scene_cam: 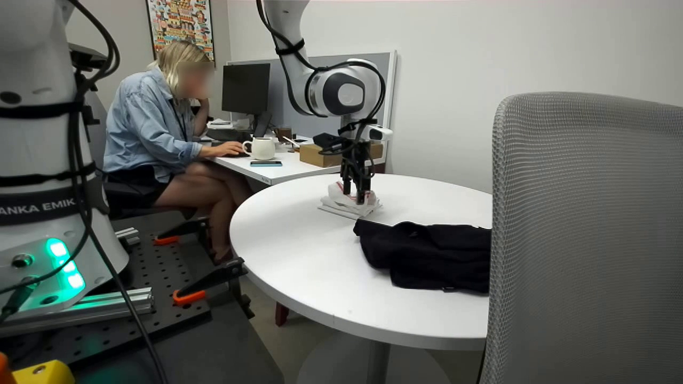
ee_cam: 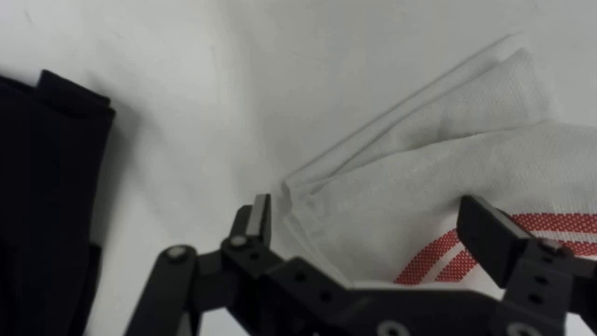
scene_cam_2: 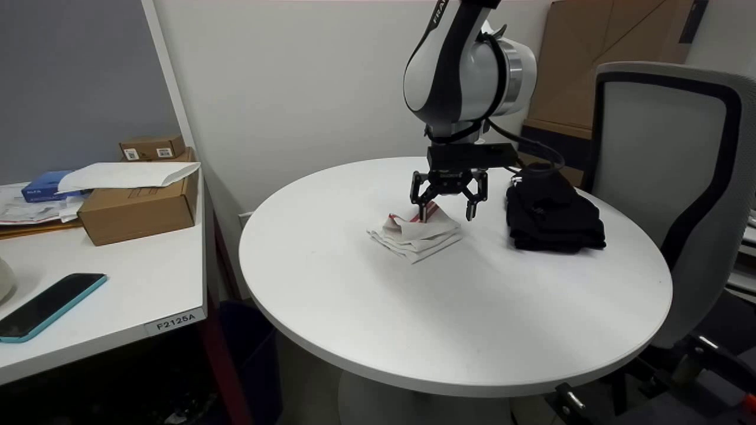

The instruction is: Put the shirt on the table, unfold the white cloth then unfold the shirt.

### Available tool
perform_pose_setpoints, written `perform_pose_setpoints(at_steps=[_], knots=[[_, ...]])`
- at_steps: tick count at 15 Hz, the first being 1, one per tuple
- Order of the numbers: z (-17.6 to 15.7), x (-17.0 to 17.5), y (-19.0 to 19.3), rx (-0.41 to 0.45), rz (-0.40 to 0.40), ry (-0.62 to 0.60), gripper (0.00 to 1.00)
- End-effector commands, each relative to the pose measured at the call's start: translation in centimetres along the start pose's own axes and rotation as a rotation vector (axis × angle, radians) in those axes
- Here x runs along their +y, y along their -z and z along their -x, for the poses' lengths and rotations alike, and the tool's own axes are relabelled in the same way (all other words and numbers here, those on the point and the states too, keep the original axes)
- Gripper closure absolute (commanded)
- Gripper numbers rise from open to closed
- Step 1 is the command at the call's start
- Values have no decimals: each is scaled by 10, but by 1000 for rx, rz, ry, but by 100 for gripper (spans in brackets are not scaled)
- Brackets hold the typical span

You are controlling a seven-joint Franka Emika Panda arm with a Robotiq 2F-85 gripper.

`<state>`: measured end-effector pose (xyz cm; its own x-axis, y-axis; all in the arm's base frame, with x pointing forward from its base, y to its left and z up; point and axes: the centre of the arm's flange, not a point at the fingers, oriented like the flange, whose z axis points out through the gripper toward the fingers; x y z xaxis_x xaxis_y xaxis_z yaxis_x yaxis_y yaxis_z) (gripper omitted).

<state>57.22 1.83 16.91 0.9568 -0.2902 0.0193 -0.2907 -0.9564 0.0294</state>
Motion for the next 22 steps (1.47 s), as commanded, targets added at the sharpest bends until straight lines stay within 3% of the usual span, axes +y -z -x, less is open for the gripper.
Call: perform_pose_setpoints(at_steps=[1,3,6,16,22], knots=[[-5,-5,0,-12,-16,-10,0],[-5,-5,0,-14,-22,-10,5],[-5,-5,-3,-26,-29,-11,0],[-11,-1,-7,-78,-56,-41,0],[-16,-3,-10,-61,-88,-20,24]])
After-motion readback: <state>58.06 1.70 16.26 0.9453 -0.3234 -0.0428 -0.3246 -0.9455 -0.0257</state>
